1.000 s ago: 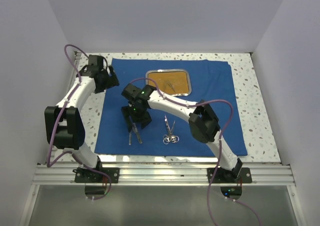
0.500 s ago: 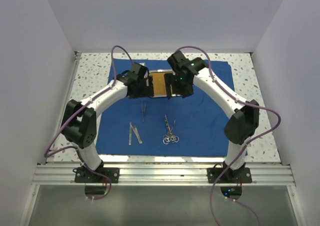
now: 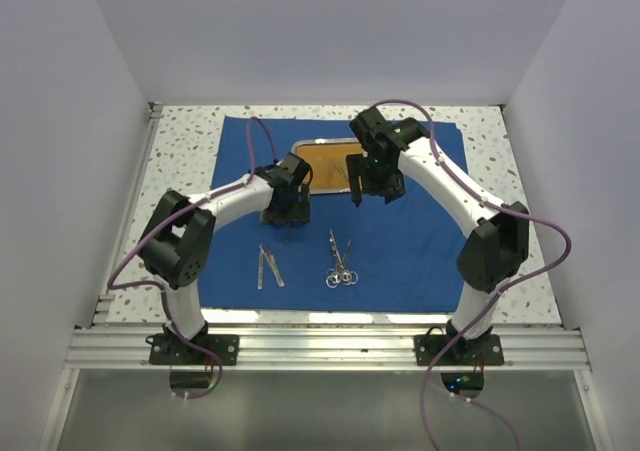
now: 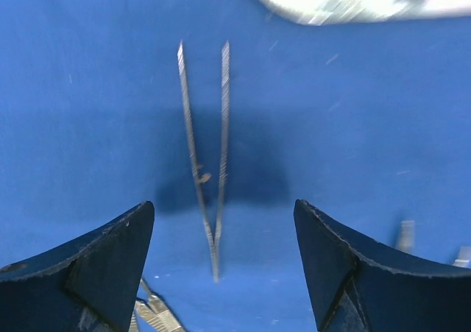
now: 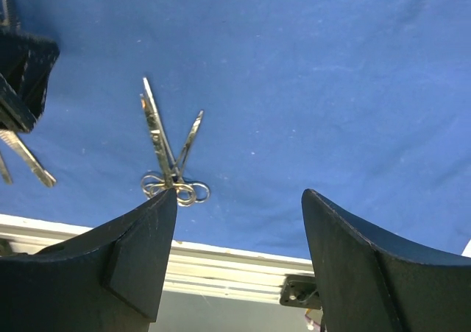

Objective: Open and lay out the surgical kit
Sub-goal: Pick up the medical item from the surgical kit.

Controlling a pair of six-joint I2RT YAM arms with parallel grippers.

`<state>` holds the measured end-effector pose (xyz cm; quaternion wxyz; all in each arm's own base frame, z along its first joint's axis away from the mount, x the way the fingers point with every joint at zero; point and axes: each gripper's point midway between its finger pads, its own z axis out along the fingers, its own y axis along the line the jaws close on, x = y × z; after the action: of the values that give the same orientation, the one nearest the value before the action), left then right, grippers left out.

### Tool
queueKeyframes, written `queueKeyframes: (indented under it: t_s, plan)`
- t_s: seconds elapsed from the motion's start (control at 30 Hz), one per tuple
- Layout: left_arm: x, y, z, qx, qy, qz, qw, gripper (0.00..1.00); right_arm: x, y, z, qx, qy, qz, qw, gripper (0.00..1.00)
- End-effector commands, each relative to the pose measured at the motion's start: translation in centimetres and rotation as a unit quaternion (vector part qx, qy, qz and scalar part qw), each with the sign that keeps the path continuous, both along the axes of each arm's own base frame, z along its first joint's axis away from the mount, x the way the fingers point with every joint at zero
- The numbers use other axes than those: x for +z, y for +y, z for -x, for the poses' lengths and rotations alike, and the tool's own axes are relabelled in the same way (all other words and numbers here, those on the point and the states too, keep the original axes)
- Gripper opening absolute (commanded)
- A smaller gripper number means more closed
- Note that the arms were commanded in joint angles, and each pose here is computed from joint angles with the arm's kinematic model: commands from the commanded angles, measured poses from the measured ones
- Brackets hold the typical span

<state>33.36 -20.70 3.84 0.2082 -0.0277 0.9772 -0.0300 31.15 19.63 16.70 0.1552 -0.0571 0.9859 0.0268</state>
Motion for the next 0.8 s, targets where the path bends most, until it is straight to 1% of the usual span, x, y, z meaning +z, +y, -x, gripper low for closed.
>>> queueKeyframes:
  t_s: [0.0, 0.07, 0.13, 0.17, 0.2, 0.27, 0.3, 0.4, 0.47, 0.57, 0.7, 0.77]
  plan:
    - [-0.4, 0.3, 0.4, 0.005, -0.01, -0.002, 1.0, 0.8, 1.4, -1.1, 0.2, 0.005, -0.012, 0.004, 1.0, 0.73]
    - [-1.4, 0.5, 0.9, 0.002, 0.001, -0.006, 1.0, 0.76, 1.4, -1.0, -0.1, 0.004, -0.012, 0.005, 1.0, 0.73]
    - [-2.0, 0.4, 1.0, -0.001, 0.007, -0.007, 1.0, 0.68, 1.4, -0.9, -0.4, 0.002, -0.008, 0.007, 1.0, 0.72]
    - [-2.2, 0.4, 1.0, -0.002, 0.008, -0.006, 1.0, 0.61, 1.9, -0.7, -0.8, 0.003, -0.015, 0.004, 1.0, 0.72]
    - [-2.2, 0.2, 1.0, -0.003, 0.009, -0.003, 1.0, 0.49, 1.6, -0.6, -0.9, 0.003, -0.009, 0.007, 1.0, 0.72]
    - [-2.5, 0.1, 0.9, -0.004, 0.012, -0.003, 1.0, 0.32, 1.9, -0.5, -1.3, 0.001, -0.011, 0.006, 1.0, 0.72]
    - [-2.4, 0.0, 0.7, -0.004, 0.01, 0.0, 1.0, 0.19, 1.8, -0.5, -1.3, 0.0, -0.009, 0.008, 1.0, 0.72]
    - [-2.1, -0.6, 0.1, -0.007, 0.007, 0.004, 1.0, 0.0, 1.8, -0.4, -1.3, -0.006, -0.006, 0.006, 1.0, 0.72]
    - [-1.6, -0.8, -0.3, -0.006, 0.002, 0.006, 1.0, 0.0, 1.8, -0.6, -0.9, -0.008, -0.005, 0.006, 1.0, 0.71]
    - [0.6, -1.5, -1.3, -0.004, -0.017, 0.019, 1.0, 0.0, 3.0, -1.3, -0.3, -0.013, -0.02, 0.003, 1.0, 0.71]
    - [5.4, -2.2, -2.7, 0.027, -0.056, 0.036, 0.997, 0.0, 5.0, -3.3, 0.3, -0.019, -0.059, 0.019, 0.998, 0.72]
    - [7.2, -3.4, -2.6, 0.032, -0.072, 0.043, 0.996, 0.0, 6.4, -4.5, 0.9, -0.026, -0.081, 0.022, 0.996, 0.71]
